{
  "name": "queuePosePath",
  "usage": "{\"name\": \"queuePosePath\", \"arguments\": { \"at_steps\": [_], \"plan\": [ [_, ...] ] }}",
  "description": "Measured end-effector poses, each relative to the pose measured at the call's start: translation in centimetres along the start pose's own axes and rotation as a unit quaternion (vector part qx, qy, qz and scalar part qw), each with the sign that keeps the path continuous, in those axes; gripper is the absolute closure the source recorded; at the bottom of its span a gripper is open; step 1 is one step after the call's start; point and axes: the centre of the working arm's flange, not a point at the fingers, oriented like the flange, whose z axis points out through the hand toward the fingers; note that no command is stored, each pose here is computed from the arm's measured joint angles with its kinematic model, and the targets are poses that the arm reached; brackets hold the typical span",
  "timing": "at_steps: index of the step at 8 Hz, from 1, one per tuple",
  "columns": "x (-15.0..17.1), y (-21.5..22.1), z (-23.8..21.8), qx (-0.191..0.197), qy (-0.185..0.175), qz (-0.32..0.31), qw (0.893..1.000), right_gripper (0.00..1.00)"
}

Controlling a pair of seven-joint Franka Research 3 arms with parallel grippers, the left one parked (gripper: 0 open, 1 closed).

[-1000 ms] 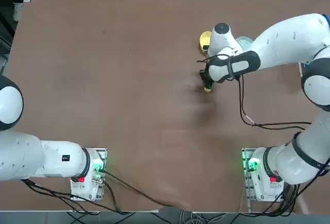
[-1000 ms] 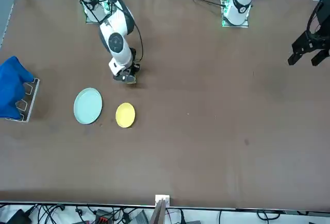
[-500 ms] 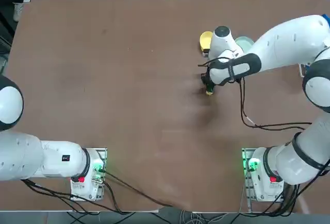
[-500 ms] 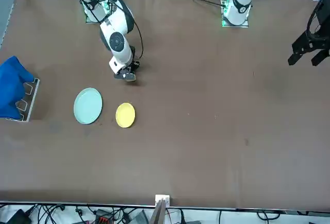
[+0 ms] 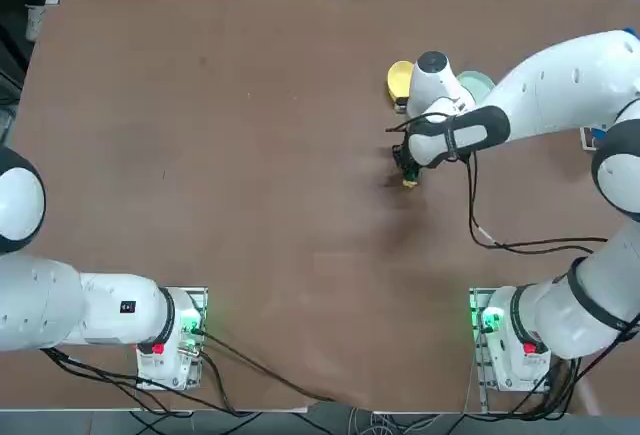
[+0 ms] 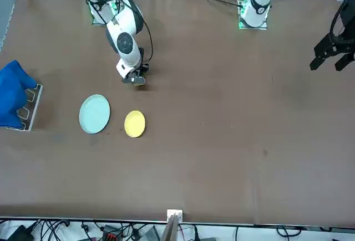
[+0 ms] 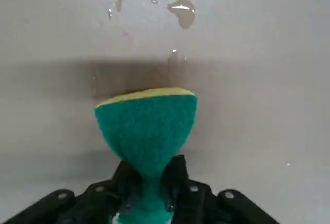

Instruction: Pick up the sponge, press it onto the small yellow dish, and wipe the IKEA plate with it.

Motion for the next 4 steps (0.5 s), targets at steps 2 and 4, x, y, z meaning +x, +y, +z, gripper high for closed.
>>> {"name": "queuePosePath", "arguments": {
  "at_steps": [2, 4],
  "plan": [
    [-0.17, 0.11, 0.24, -0.002, -0.002, 0.0, 1.0, 0.65],
    [-0.05, 0.18, 0.11, -0.001, -0.001, 0.001, 1.0, 0.3]
  ]
}}
